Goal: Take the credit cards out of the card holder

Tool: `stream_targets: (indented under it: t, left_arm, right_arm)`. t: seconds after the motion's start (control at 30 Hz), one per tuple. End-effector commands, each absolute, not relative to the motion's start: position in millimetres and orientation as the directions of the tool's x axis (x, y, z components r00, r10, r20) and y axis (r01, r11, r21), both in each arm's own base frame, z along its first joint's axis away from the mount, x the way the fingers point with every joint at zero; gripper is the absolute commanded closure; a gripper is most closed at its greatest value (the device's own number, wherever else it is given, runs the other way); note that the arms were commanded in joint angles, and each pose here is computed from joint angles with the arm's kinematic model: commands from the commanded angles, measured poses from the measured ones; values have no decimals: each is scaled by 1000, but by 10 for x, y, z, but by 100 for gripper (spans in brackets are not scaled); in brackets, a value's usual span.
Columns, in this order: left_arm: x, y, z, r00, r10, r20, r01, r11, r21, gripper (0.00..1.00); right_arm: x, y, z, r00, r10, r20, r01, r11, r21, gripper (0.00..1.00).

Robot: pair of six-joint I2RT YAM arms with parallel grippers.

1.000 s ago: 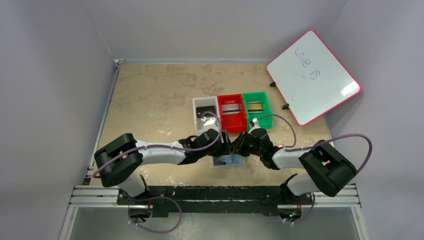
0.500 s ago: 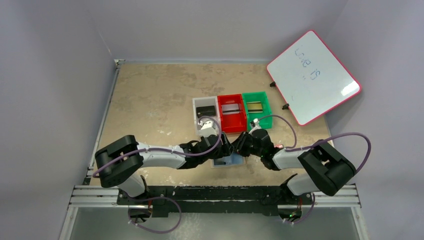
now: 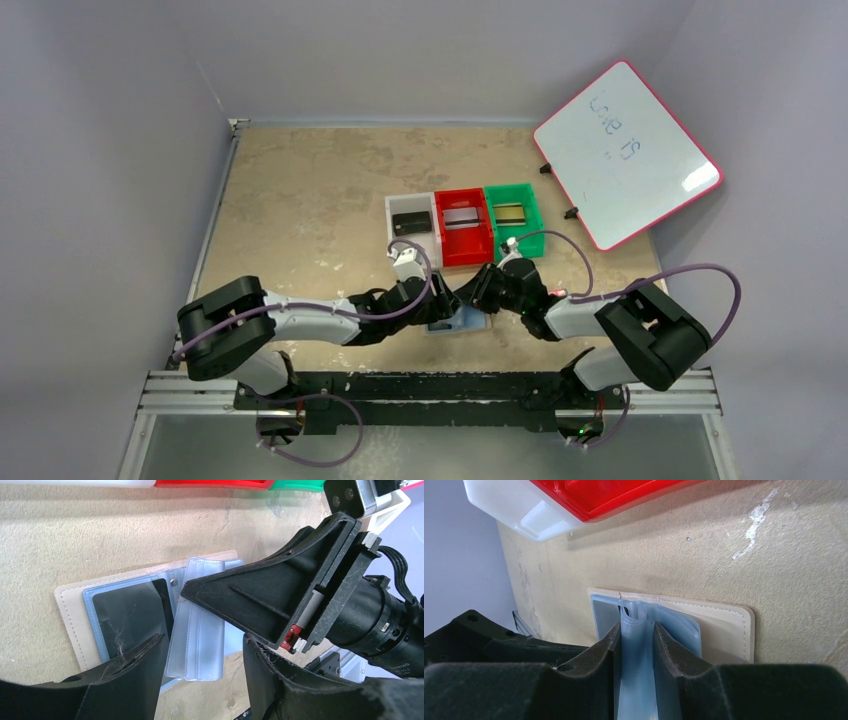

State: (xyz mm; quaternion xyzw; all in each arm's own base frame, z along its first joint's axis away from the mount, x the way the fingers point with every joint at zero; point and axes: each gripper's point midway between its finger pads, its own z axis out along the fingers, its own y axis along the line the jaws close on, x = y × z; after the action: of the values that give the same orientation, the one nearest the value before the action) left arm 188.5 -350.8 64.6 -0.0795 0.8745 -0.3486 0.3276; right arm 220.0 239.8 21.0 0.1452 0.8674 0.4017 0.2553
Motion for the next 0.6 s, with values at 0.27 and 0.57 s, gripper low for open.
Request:
stream_targets:
  t: [0.27, 0.57]
  left_arm:
    - [1843, -3472, 548, -774, -408, -484, 48, 725, -687, 52]
    - [1756, -3644, 434, -821, -376, -429, 52, 700, -713, 64]
  right_arm:
    - [2077, 2258, -31, -843, 450, -294, 111, 682, 723, 70]
    - [2091, 2273, 7, -843, 450, -295, 104, 674, 731, 69]
